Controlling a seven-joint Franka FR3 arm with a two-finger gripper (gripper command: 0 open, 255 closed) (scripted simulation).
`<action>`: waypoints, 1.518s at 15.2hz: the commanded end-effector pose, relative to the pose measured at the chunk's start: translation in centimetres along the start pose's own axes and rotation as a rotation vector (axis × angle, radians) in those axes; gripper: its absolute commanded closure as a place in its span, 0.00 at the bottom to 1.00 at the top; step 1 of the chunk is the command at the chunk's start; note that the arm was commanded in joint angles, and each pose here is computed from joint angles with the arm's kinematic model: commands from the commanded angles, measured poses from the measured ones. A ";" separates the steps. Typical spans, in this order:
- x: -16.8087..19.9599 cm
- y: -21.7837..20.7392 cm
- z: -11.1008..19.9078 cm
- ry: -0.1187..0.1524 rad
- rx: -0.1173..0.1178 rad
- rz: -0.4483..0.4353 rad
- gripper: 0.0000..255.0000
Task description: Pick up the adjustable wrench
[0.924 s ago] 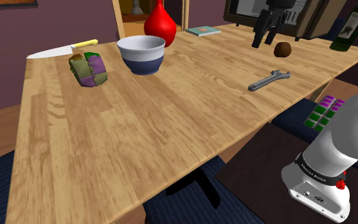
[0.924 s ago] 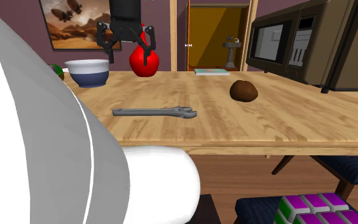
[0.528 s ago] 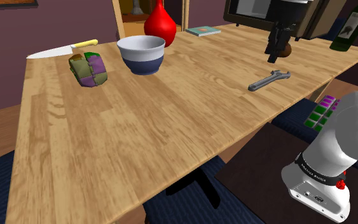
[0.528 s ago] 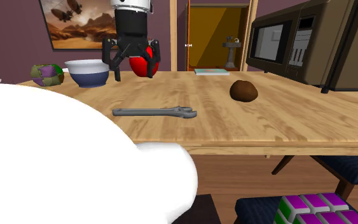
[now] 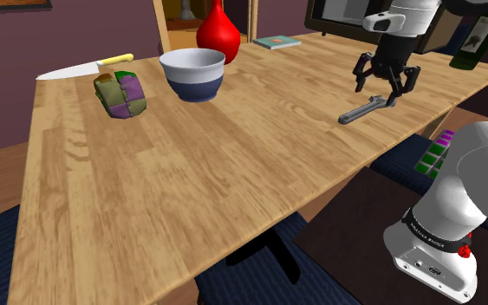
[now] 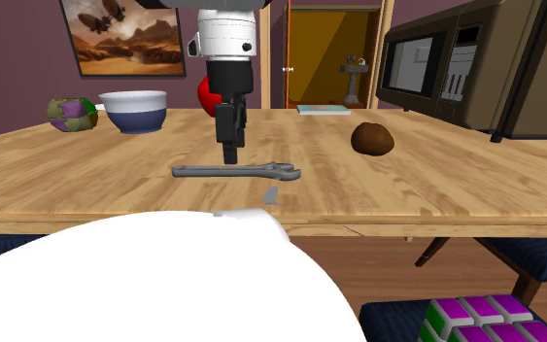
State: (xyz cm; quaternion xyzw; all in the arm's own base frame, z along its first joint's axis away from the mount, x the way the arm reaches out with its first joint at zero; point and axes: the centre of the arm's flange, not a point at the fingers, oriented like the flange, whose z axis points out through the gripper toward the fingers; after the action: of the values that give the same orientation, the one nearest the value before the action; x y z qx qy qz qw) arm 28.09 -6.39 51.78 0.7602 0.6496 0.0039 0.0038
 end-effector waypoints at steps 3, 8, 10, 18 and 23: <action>-0.1 0.1 2.2 -0.002 0.000 -0.026 0.00; -0.1 0.1 3.5 -0.002 0.000 -0.026 1.00; -0.1 0.1 3.5 -0.002 0.000 -0.026 1.00; -0.1 0.1 3.0 -0.002 0.000 -0.026 1.00; -0.1 0.1 0.4 -0.002 0.000 -0.026 1.00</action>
State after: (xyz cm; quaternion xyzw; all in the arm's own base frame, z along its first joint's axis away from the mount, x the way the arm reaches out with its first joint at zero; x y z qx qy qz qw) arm 28.16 -6.56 50.84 0.7518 0.6594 0.0033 0.0046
